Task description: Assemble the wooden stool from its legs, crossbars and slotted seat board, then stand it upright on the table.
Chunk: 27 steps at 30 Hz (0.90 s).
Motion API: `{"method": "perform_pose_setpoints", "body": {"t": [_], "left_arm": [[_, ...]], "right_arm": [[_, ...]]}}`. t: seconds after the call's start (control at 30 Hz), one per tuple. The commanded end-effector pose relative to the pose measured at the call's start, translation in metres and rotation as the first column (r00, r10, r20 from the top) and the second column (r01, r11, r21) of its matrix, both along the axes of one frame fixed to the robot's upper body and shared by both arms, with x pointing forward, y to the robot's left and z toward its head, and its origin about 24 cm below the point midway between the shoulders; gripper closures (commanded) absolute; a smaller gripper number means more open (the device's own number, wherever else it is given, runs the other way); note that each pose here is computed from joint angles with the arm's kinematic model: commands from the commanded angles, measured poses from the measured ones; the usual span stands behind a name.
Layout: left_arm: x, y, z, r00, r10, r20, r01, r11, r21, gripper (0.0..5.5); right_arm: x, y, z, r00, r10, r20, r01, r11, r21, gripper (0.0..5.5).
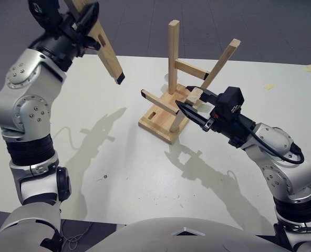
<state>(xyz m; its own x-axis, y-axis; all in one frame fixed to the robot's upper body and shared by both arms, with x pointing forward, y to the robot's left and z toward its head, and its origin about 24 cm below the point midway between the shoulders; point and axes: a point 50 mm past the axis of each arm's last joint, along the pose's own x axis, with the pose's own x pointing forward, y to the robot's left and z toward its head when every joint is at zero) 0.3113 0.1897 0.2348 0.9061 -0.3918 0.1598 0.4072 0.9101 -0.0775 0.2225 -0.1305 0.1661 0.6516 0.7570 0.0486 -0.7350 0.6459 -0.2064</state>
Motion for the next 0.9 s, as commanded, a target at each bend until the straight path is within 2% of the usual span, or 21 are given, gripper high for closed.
{"method": "perform_pose_setpoints", "body": {"t": [0.03, 0.43, 0.73, 0.9], "left_arm": [[0.001, -0.01, -0.022, 0.989, -0.092, -0.12, 0.082, 0.993, -0.083, 4.45], [0.03, -0.031, -0.052, 0.974, -0.165, -0.154, 0.116, 0.952, -0.282, 4.45], [0.038, -0.045, -0.066, 0.963, -0.203, -0.18, 0.151, 0.953, -0.264, 4.46], [0.039, -0.044, -0.075, 0.96, -0.193, -0.202, 0.139, 0.958, -0.251, 4.46]], "right_arm": [[0.01, -0.013, -0.026, 0.987, -0.128, -0.093, 0.116, 0.986, -0.121, 3.38], [0.014, -0.009, -0.022, 0.992, -0.095, -0.087, 0.09, 0.994, -0.06, 3.38], [0.013, -0.006, -0.024, 0.994, -0.074, -0.085, 0.07, 0.996, -0.051, 3.38], [0.015, -0.006, -0.023, 0.994, -0.08, -0.073, 0.076, 0.996, -0.052, 3.38]]}}
